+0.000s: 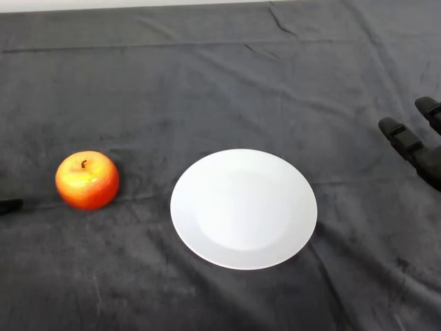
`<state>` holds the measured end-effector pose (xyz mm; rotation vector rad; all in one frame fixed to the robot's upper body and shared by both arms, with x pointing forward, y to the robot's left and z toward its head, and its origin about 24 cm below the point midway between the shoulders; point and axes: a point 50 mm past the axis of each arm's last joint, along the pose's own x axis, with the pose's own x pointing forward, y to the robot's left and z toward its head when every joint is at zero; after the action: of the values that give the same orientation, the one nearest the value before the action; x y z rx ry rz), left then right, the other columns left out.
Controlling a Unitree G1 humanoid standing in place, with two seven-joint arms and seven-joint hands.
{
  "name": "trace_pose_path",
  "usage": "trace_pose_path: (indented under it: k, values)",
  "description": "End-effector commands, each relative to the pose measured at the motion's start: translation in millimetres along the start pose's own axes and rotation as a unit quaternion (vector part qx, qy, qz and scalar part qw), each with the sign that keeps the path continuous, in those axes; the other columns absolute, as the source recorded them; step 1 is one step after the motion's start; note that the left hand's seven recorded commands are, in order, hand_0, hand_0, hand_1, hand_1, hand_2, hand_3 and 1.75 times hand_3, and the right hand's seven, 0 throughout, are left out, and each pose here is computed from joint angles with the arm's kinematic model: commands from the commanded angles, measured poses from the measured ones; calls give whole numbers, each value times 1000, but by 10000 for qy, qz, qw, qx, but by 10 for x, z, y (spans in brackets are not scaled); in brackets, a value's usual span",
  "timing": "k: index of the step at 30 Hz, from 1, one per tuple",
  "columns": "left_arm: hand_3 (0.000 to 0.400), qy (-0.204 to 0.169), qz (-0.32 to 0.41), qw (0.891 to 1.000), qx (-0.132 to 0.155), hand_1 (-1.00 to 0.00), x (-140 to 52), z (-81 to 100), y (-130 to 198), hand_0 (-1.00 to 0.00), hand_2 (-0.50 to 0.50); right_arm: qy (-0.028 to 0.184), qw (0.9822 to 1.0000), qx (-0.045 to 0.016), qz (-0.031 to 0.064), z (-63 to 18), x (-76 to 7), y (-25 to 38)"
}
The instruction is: Move the apple to the plate
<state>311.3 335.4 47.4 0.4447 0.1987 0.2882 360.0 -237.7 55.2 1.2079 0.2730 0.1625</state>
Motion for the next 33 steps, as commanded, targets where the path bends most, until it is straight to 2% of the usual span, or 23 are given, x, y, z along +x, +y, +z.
trace_pose_path:
  k: [1, 16, 33]
  values:
    - [0, -186, -233, 9993, 203, 0, 63, 151, -83, 0, 0, -239, 9994, -123, 214, 172, 6, 138]
    - [0, -491, -786, 9948, 411, 0, 92, 357, -391, 0, 0, -240, 9994, -129, 211, 171, 6, 137]
    - [0, -953, -1149, 9872, 565, 0, 24, 543, -632, 0, 0, -242, 9994, -141, 207, 169, 6, 135]
